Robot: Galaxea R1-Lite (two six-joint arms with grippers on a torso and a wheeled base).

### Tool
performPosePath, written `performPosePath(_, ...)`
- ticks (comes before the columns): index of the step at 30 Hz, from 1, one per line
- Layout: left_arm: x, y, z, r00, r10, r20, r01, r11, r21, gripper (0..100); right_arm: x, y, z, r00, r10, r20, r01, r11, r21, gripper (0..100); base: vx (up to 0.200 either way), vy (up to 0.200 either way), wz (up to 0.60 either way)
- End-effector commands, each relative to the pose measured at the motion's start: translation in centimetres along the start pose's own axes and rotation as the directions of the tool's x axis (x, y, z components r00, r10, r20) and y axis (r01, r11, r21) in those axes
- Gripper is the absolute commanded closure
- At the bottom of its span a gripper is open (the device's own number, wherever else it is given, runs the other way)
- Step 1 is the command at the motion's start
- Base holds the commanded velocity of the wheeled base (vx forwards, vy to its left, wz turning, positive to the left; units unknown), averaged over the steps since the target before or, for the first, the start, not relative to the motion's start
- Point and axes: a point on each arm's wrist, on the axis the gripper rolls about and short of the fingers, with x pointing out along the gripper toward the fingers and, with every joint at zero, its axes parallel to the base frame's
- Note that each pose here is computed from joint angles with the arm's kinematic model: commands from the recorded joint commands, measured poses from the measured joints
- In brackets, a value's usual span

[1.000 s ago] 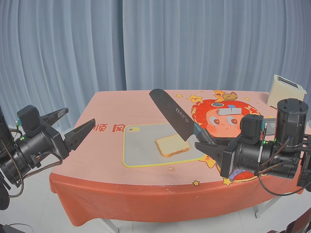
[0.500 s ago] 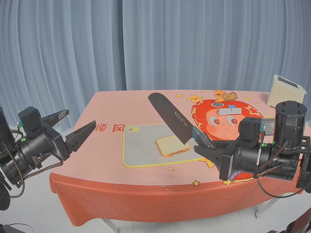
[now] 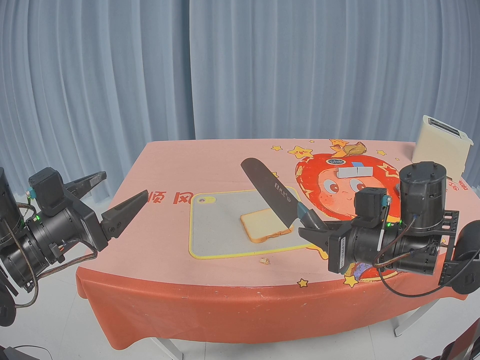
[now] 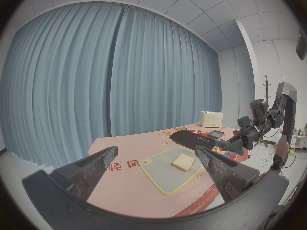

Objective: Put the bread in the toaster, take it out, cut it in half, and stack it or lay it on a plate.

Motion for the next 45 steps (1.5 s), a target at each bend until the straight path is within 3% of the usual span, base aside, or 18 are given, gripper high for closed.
performPosePath(1,0.0,0.0,0.0,1.000,-0.001,0.001,0.001,1.000,-0.001,0,1.0,-0.3,-0.6,0.999,-0.016,-0.033,0.016,1.000,0.003,100,0.000,0.000,0.00)
performPosePath(18,0.4,-0.1,0.2,1.000,-0.008,0.003,0.008,1.000,-0.006,0,0.9,-0.8,-0.3,0.999,-0.034,-0.023,0.034,0.999,0.011,100,0.000,0.000,0.00)
performPosePath(22,1.4,-0.6,-0.6,0.999,-0.034,-0.039,0.033,0.999,-0.021,0,0.9,-0.8,-0.3,0.999,-0.034,-0.023,0.034,0.999,0.011,100,0.000,0.000,0.00)
performPosePath(26,1.7,-0.4,-0.2,0.999,0.017,-0.031,-0.018,0.998,-0.058,0,1.0,-0.8,-0.4,0.999,-0.034,-0.028,0.034,0.999,0.010,100,0.000,0.000,0.00)
performPosePath(27,1.5,-0.4,-0.5,0.999,0.020,-0.041,-0.022,0.998,-0.054,100,1.0,-0.8,-0.4,0.999,-0.034,-0.028,0.034,0.999,0.010,100,0.000,0.000,0.00)
performPosePath(32,1.5,-0.5,-0.7,0.999,0.012,-0.047,-0.015,0.998,-0.055,100,0.9,-0.8,-0.4,0.999,-0.033,-0.024,0.033,0.999,0.010,100,0.000,0.000,0.00)
performPosePath(38,2.7,-0.4,2.3,0.999,0.002,0.055,0.001,0.999,-0.044,100,0.8,-0.7,-0.3,0.999,-0.031,-0.022,0.031,0.999,0.010,100,0.000,0.000,0.00)
performPosePath(43,3.6,-0.3,2.8,0.998,0.001,0.067,0.001,0.999,-0.043,100,0.8,-0.6,-0.3,0.999,-0.028,-0.021,0.028,1.000,0.009,100,0.000,0.000,0.00)
performPosePath(45,4.3,-0.3,3.0,0.997,-0.034,0.066,0.037,0.999,-0.041,100,0.9,-0.7,-0.4,0.999,-0.032,-0.025,0.032,0.999,0.010,100,0.000,0.000,0.00)
